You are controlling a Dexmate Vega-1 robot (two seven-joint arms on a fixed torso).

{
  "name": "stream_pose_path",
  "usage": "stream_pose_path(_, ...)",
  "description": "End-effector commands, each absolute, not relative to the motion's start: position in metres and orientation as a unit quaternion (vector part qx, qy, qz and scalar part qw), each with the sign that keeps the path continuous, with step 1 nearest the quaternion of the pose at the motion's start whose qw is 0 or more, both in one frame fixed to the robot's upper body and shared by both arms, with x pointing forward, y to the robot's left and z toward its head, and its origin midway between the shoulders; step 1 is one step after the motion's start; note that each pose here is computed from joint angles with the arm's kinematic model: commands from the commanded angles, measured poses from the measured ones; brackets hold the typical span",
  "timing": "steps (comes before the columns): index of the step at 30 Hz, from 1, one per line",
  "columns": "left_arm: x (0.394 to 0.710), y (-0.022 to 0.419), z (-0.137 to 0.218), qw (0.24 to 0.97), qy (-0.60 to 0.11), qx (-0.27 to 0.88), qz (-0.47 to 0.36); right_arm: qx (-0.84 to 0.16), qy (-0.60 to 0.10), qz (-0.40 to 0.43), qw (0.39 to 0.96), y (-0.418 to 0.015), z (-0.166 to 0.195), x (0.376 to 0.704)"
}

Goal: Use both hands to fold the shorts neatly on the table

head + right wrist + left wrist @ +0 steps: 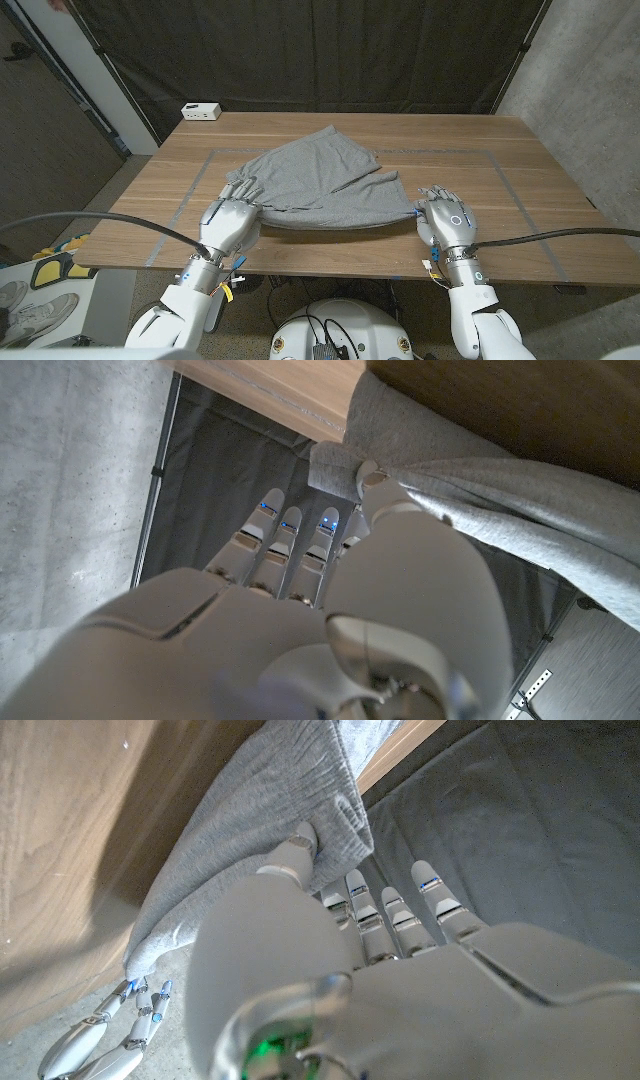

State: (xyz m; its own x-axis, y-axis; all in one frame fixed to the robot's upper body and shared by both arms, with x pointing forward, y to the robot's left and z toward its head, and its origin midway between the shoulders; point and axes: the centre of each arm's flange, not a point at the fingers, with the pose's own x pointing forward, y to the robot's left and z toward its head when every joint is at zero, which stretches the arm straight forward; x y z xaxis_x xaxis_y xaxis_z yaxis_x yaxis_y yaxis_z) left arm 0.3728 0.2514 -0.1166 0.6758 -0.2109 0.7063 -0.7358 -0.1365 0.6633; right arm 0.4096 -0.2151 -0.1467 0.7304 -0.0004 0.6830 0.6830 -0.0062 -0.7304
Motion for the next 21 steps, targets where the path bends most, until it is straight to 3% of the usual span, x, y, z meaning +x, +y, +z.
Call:
stream_pose_path(1, 0.372, 0.26, -0.101, 0.593, -0.343, 0.69, 0.234, -0.667, -0.296, -0.274, 0.627, -0.21, -0.121, 0.416)
stream_pose_path(21, 0.375, 0.271, -0.075, 0.63, -0.367, 0.644, 0.232, -0.668, -0.352, -0.285, 0.591, -0.204, -0.072, 0.435)
